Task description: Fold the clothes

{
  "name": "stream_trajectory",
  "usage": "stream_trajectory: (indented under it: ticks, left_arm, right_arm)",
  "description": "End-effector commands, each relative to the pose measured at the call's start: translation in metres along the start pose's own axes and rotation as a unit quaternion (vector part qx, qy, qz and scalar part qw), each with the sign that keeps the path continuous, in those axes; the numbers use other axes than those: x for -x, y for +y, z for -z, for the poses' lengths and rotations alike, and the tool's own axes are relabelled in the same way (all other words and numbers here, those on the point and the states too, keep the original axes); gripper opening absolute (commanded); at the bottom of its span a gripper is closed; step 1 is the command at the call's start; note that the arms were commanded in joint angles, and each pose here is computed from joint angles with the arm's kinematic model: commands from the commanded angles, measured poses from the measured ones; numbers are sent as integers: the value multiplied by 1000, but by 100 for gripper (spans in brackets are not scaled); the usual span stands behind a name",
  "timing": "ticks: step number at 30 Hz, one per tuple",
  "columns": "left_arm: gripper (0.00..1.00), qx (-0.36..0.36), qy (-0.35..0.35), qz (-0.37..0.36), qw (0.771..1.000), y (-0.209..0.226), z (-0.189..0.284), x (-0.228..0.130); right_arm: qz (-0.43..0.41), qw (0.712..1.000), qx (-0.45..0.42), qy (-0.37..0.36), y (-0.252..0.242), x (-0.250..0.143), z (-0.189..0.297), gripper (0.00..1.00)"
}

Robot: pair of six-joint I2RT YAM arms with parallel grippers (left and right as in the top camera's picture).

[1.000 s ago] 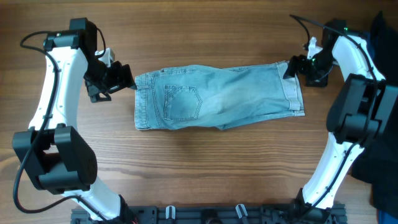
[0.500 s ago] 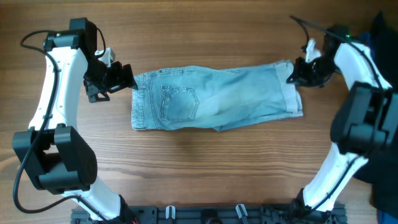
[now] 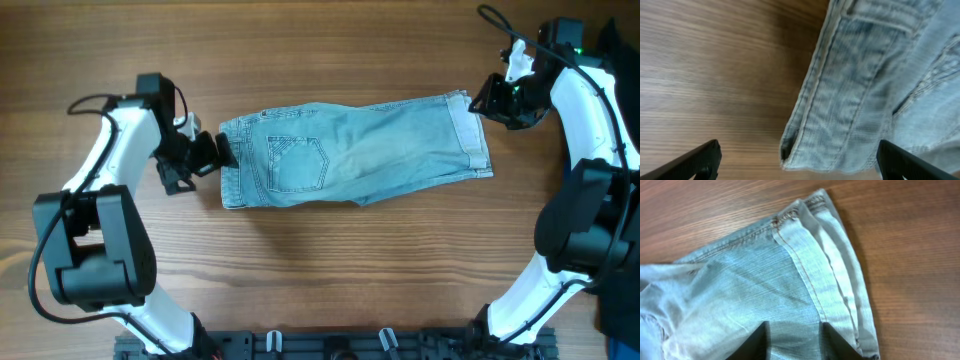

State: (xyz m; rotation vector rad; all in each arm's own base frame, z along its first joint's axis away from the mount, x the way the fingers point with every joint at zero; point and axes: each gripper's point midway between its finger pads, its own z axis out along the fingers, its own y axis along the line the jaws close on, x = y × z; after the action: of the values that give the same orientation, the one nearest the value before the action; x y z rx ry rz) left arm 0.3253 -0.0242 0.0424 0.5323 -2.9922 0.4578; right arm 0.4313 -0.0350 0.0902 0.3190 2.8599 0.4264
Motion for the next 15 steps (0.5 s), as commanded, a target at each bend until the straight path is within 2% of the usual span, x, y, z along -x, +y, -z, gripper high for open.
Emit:
stream_trajectory:
  ticks: [1, 3, 5, 9, 11, 15]
  left_arm:
    - [100, -50, 24, 18, 998, -9, -22, -16]
    - [100, -66, 22, 15, 997, -11, -30, -17]
    - [100, -99, 16, 8, 995, -19, -37, -17]
    - [100, -111, -15, -18, 994, -23, -56, -11]
    - [94, -124, -29, -34, 991, -30, -63, -6]
    - [70, -170, -50, -49, 983, -50, -68, 7]
  right_arm:
    - [-22, 999, -25, 5, -11, -2, -4, 64]
    - [-22, 999, -25, 6, -11, -3, -4, 73]
    - [-23, 999, -25, 7, -11, -3, -4, 74]
    - [-23, 999, -21, 9, -10, -4, -4, 74]
    - [-23, 999, -21, 9, -10, -4, -4, 74]
    - [-33, 999, -22, 10, -10, -5, -4, 74]
